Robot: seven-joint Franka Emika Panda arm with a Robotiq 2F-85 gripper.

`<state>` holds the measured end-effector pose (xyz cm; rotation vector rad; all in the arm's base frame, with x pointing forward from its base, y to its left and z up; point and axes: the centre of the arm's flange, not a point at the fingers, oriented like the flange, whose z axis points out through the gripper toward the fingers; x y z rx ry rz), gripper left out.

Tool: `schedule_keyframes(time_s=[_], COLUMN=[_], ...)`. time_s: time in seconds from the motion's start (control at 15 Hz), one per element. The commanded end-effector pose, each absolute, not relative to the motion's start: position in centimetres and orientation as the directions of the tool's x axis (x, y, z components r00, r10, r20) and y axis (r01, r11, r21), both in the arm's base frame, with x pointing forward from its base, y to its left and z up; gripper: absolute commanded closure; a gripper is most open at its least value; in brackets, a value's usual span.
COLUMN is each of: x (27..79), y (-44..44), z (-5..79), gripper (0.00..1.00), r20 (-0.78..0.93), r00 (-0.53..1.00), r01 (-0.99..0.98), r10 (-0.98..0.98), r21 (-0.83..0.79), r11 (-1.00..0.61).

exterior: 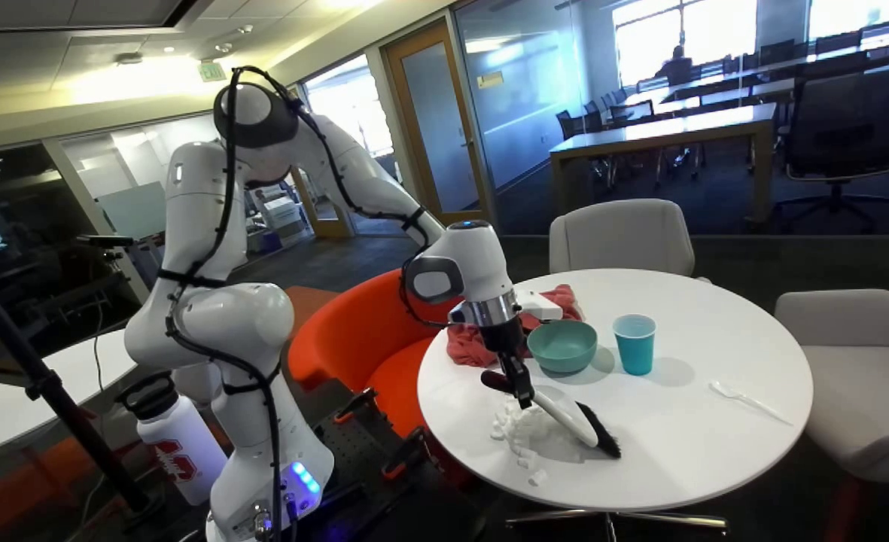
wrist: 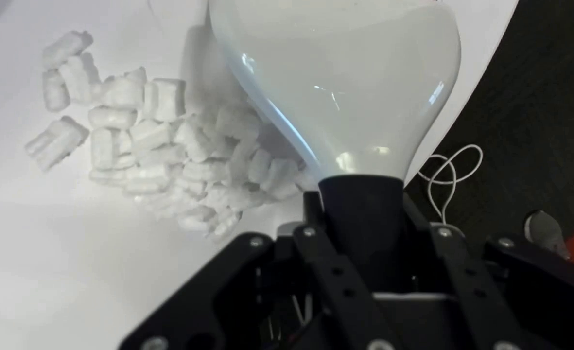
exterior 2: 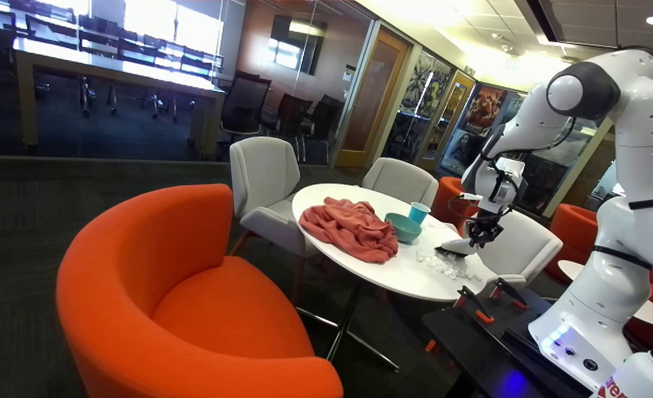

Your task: Sweep the white things on the table to the left

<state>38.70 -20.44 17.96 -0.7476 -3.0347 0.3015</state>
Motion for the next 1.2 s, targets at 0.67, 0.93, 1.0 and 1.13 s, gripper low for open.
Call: schedule_keyframes(time_s=[0.67,0.93,1.0,1.13], x=[34.8,35.8,36.1,36.6], y=[-13.0,-16.1,-17.0,-19.5], z=[22.8,26.1,26.7,27.5], gripper=[0.86,0.86,0.86,0.86], r20=[-0.046,-0.273,-0.328,-0.426], r00=[-0.874,-0.836,-0.817,-0.752], r01=[0.486,0.523,0.54,0.606], r10=[0.484,0.475,0.474,0.504], r21=[-0.112,-0.141,-0.148,-0.144], r11=[0.867,0.84,0.828,0.782])
